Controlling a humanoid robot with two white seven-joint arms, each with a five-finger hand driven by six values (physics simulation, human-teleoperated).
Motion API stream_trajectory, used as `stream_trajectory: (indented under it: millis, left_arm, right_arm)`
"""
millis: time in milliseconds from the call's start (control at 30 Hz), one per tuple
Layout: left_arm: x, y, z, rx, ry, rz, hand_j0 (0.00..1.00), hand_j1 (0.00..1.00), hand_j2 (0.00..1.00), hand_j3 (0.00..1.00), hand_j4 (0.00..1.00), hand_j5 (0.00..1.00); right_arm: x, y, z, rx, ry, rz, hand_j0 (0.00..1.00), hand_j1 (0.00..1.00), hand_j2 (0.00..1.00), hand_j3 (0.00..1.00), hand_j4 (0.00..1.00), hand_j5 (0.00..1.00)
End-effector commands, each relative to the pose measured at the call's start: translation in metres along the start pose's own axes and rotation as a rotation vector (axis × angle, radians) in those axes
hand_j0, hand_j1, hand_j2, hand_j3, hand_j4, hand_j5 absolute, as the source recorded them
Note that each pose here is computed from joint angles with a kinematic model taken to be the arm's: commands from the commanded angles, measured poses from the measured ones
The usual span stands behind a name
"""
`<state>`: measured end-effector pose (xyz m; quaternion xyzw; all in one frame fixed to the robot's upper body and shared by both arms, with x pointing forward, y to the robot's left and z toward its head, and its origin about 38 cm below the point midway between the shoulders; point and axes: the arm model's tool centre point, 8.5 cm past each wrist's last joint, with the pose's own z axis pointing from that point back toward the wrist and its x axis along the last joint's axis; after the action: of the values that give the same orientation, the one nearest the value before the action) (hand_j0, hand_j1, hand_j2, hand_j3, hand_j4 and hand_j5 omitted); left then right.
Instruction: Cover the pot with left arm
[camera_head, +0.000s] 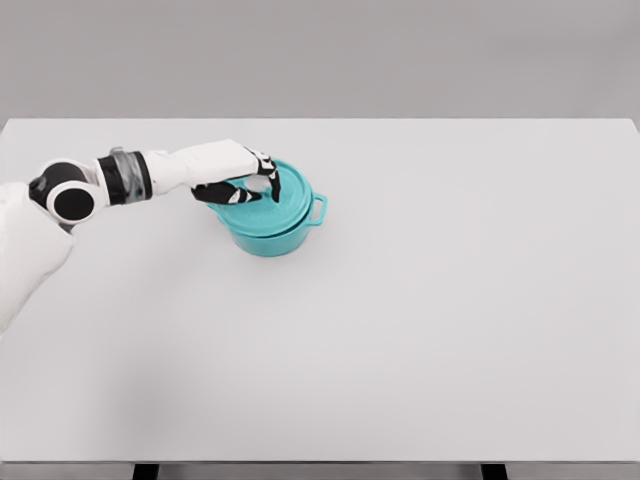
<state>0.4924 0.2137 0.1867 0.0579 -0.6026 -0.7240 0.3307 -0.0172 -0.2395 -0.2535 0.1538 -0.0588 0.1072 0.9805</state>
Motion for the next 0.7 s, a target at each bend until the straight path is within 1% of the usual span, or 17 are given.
stream_trajectory:
  millis: [0, 233, 267, 633, 667]
  left_arm:
    - [-0.0002, 0.0009, 0.0001, 0.007, 0.0, 0.007, 0.46, 0.46, 0.46, 0.46, 0.46, 0.46]
    - [-0.001, 0.0015, 0.0013, 0.012, 0.003, 0.006, 0.5, 0.5, 0.5, 0.5, 0.5, 0.5]
    - [-0.0009, 0.0012, 0.0011, 0.012, 0.003, 0.006, 0.52, 0.52, 0.52, 0.52, 0.52, 0.52]
    - [-0.0002, 0.002, 0.0006, 0.016, 0.001, 0.006, 0.56, 0.56, 0.56, 0.56, 0.56, 0.56]
    - [-0.0002, 0.002, 0.0006, 0.016, 0.001, 0.006, 0.59, 0.59, 0.59, 0.59, 0.59, 0.59]
  right_arm:
    - [-0.0002, 0.0001, 0.0001, 0.0, -0.001, 0.001, 1.0, 1.0, 1.0, 1.0, 1.0, 1.0]
    - [-0.0002, 0.0001, 0.0001, 0.0, -0.001, 0.001, 1.0, 1.0, 1.0, 1.0, 1.0, 1.0]
    - [0.0001, 0.0, 0.0, 0.0, -0.001, 0.001, 1.0, 1.0, 1.0, 1.0, 1.0, 1.0]
    - [0.0001, 0.0, 0.0, 0.0, -0.001, 0.001, 1.0, 1.0, 1.0, 1.0, 1.0, 1.0]
    - [0.0003, 0.0, 0.0, 0.0, -0.002, 0.001, 1.0, 1.0, 1.0, 1.0, 1.0, 1.0]
